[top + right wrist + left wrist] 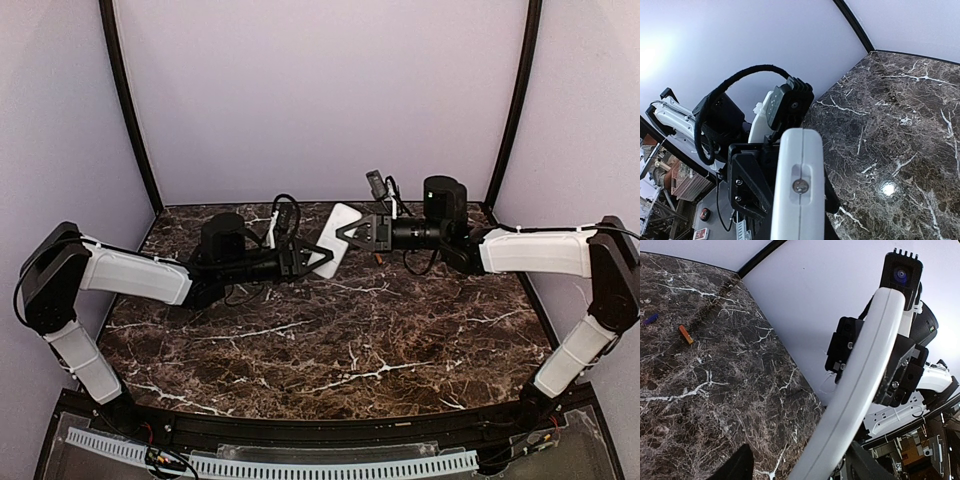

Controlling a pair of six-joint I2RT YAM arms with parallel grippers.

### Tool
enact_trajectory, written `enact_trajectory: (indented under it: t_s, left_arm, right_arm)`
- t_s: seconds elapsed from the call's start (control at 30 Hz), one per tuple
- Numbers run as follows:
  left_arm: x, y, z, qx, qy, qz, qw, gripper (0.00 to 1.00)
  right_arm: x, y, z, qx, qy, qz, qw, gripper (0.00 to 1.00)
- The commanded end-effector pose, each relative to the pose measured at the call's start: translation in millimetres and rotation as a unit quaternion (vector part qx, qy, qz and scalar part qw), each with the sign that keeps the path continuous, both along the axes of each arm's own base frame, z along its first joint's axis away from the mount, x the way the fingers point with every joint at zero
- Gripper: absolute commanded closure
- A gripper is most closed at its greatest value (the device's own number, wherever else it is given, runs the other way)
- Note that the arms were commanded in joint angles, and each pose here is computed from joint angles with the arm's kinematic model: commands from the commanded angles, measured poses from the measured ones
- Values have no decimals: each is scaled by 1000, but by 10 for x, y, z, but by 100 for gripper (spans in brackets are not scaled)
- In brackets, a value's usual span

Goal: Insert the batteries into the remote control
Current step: Remove the battery cover from the remote control.

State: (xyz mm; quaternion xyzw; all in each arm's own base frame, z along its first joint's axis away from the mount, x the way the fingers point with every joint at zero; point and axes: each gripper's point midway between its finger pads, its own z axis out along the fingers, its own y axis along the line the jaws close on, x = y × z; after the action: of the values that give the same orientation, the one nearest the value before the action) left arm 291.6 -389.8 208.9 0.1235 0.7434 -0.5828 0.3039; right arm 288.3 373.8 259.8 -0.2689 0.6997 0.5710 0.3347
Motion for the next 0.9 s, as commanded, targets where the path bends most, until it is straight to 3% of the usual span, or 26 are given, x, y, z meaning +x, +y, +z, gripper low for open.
enact_trajectory:
  t_s: [0.0, 0.1, 0.47, 0.77, 0.87]
  left_arm:
    - [-9, -35, -20, 0, 6, -5, 1000, 41]
    - [-34, -14, -111, 9, 13, -6, 1000, 47]
    - [-72, 45, -225, 22, 20, -2, 1000, 53]
    - [-58, 52, -219, 21, 18, 2, 1000, 64]
    - [-84, 32, -93, 0, 4, -7, 1000, 59]
  right_arm:
    - [-2, 33, 235, 19, -37, 0, 999, 100]
    - [-6, -1, 321, 29, -46, -2, 998, 100]
    - [-14, -165, 564, 78, -42, -5, 996, 100]
    - [-18, -219, 604, 91, -39, -1, 995, 100]
    - [9, -209, 525, 82, -36, -6, 996, 100]
